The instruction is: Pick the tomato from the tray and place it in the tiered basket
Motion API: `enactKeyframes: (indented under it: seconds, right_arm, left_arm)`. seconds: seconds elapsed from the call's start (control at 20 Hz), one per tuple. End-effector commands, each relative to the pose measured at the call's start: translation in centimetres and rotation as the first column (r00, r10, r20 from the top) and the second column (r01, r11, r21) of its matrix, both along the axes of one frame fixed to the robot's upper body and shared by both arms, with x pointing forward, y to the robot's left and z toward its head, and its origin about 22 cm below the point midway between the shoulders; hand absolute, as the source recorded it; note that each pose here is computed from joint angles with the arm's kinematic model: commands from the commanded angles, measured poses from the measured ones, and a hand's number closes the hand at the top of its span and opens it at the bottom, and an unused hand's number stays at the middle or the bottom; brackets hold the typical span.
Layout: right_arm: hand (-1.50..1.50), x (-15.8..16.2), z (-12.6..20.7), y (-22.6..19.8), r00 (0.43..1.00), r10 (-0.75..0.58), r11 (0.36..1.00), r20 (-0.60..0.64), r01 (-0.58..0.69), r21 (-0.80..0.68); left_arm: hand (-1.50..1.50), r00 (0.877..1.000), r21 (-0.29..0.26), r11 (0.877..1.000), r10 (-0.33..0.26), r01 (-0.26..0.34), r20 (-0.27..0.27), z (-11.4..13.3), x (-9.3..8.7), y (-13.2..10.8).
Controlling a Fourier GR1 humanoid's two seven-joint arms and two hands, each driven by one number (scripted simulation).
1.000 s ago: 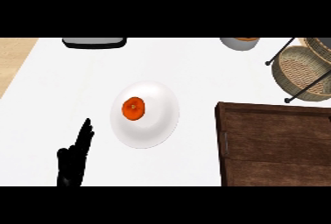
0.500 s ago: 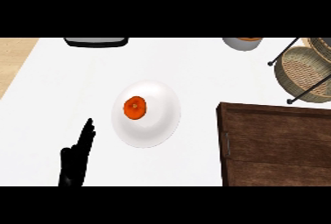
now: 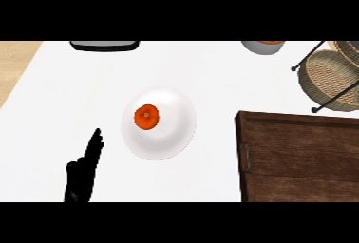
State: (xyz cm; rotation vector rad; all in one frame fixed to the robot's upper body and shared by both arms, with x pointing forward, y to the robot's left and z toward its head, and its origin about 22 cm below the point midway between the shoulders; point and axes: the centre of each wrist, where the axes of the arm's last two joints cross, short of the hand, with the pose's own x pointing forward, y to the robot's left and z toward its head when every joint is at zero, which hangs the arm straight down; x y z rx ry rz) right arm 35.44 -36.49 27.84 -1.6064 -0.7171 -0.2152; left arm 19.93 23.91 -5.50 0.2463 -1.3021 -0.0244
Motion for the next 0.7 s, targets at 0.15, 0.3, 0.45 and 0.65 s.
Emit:
enactKeyframes:
  seconds: [0.15, 0.3, 0.45, 0.65]
  right_arm:
    - [1.5, 3.9, -3.5, -1.2, 0.998, 0.012, 0.999, -0.06, -0.009, 0.05]
    - [1.5, 4.7, -3.4, -3.0, 0.996, -0.04, 0.997, -0.08, 0.045, 0.068]
    - [1.5, 4.9, -7.4, -4.5, 0.995, -0.076, 0.993, -0.057, 0.08, 0.082]
    - [1.5, 5.2, -8.9, -4.9, 0.998, -0.06, 0.993, 0.004, 0.059, 0.106]
  left_arm:
    - [0.0, 1.0, 0.004, 1.0, -0.012, 0.012, 0.015, 0.0, 1.5, 0.8]
    - [0.0, 1.0, 0.01, 1.0, -0.017, 0.017, 0.006, -0.2, 1.0, 0.1]
    - [0.0, 0.999, 0.0, 0.999, -0.032, 0.032, 0.007, 0.7, 1.9, -0.1]
    - [0.0, 1.0, -0.004, 1.0, -0.013, 0.013, -0.001, 0.7, 1.5, 1.4]
